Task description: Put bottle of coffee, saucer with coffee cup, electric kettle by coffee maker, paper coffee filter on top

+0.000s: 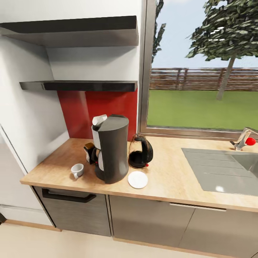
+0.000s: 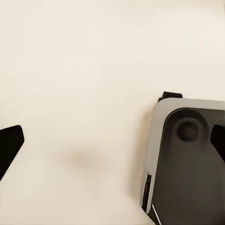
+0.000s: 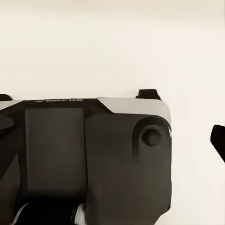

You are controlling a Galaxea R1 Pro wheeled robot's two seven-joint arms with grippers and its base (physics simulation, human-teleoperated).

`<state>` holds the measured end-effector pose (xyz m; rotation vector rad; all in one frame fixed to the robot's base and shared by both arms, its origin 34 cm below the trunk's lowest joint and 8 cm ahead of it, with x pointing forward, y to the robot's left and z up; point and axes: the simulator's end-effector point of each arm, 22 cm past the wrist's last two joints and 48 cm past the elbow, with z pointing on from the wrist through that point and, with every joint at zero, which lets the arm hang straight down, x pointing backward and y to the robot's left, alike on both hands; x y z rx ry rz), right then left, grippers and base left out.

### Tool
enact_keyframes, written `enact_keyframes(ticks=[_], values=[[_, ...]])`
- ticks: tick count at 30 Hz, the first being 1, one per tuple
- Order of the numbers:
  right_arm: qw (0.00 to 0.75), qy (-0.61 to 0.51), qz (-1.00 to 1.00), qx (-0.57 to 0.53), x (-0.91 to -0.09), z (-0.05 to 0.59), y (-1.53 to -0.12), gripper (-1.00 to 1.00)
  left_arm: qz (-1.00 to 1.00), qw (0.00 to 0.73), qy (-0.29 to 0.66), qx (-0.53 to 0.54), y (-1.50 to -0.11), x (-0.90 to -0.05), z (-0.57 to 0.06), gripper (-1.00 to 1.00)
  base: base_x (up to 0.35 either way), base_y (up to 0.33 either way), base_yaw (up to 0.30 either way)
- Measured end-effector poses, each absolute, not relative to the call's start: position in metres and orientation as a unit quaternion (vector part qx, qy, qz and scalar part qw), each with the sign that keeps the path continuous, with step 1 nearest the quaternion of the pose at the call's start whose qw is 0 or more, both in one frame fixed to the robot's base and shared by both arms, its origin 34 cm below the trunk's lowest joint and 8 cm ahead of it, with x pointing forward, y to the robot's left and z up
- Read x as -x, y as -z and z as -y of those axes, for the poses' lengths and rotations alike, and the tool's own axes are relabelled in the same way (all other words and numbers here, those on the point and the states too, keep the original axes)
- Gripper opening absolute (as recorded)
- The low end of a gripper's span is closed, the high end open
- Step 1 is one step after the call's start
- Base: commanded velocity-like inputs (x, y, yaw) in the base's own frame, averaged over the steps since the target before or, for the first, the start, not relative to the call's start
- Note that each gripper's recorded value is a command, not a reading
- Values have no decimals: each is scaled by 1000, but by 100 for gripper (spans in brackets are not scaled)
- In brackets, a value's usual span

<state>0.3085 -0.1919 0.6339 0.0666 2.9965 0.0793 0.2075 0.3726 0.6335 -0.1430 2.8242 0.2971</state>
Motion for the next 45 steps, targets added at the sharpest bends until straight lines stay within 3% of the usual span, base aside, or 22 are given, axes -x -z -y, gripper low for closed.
enact_keyframes(ticks=[18,45], values=[[69,-13,-997,-22,-306,211,-632,100,-982,147,-106,48,-634,-207,-377,100,0,304,-209],[69,-10,-997,-17,-306,214,-632,100,-983,146,-105,48,-634,-206,-376,100,0,304,-6]])
